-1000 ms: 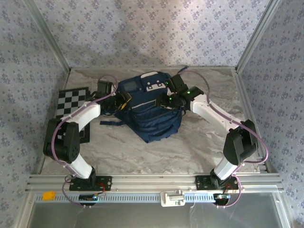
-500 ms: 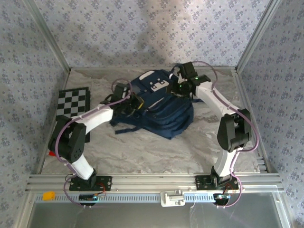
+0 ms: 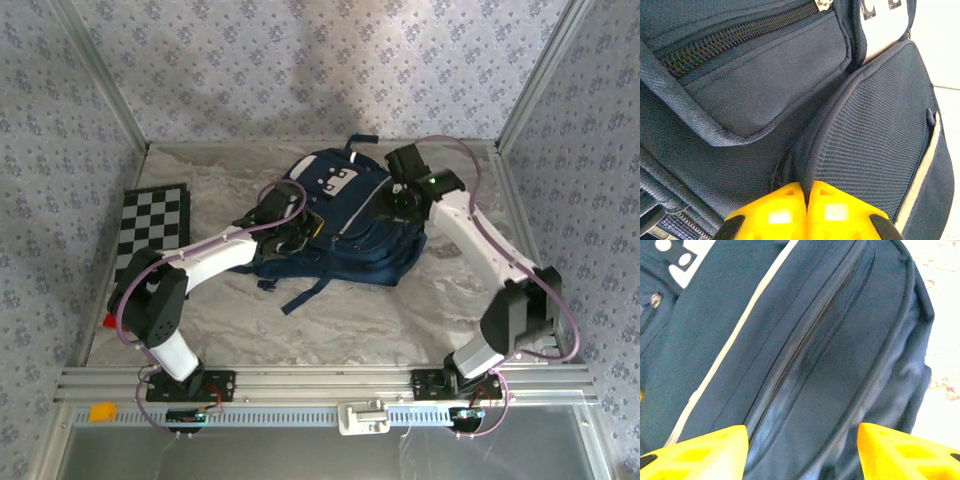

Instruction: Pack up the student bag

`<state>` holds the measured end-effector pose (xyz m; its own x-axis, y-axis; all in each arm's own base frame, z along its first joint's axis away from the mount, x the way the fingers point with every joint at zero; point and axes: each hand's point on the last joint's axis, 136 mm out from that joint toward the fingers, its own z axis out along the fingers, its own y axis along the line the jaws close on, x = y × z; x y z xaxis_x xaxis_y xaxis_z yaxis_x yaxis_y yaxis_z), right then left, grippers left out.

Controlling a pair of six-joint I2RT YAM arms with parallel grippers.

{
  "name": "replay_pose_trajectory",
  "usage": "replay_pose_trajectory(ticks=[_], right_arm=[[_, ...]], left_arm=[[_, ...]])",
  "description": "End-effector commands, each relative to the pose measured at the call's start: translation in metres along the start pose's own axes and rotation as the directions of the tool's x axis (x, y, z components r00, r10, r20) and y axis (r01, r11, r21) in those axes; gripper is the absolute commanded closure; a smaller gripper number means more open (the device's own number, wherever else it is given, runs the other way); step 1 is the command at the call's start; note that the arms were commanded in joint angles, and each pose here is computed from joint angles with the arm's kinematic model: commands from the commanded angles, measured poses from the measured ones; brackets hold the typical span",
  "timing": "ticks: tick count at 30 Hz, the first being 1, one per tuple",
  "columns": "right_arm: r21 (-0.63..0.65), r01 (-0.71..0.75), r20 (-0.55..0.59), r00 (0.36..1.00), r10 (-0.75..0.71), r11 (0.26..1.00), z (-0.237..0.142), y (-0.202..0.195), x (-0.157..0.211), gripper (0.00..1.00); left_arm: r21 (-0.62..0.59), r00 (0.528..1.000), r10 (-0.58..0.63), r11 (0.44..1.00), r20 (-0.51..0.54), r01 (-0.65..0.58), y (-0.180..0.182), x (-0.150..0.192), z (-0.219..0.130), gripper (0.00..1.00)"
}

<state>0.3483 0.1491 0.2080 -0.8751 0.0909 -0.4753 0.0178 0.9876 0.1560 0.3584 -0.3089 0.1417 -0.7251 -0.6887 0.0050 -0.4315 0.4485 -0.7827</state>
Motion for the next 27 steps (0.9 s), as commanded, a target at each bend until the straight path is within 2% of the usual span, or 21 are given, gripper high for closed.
replay_pose_trajectory(ticks=[1,6,9,14,21,24,27], right_arm=[[0.081,0.034,-0.012,0.999,-0.033,0.996,-0.018,0.003,0.033,0.39],[0.005,0.03,-0.003,1.0,-0.03,1.0,-0.01,0.048,0.064,0.43],[-0.019,-0.001,0.019,1.0,0.001,1.0,-0.003,0.062,0.07,0.46],[-0.068,-0.03,0.011,0.999,0.03,0.997,0.017,0.087,0.076,0.47],[0.033,-0.068,0.041,0.997,0.067,0.997,0.033,0.096,0.074,0.38],[0.121,-0.106,0.045,0.994,0.101,0.987,0.04,0.087,0.076,0.33],[0.189,-0.128,0.085,0.99,0.113,0.974,0.04,0.076,0.071,0.32]], left_arm=[[0.083,0.999,-0.041,0.996,0.022,0.039,-0.028,0.003,-0.014,1.0],[0.127,0.999,-0.052,0.991,-0.003,0.052,-0.034,0.016,-0.013,1.0],[0.145,0.998,-0.054,0.988,-0.019,0.056,-0.033,0.02,-0.013,1.0],[0.167,0.997,-0.066,0.983,-0.03,0.07,-0.031,0.021,-0.015,1.0],[0.158,0.997,-0.072,0.984,-0.04,0.078,-0.029,0.023,-0.013,1.0],[0.162,0.996,-0.077,0.983,-0.035,0.081,-0.029,0.022,-0.013,1.0],[0.137,0.997,-0.079,0.987,-0.017,0.081,-0.023,0.019,-0.013,1.0]])
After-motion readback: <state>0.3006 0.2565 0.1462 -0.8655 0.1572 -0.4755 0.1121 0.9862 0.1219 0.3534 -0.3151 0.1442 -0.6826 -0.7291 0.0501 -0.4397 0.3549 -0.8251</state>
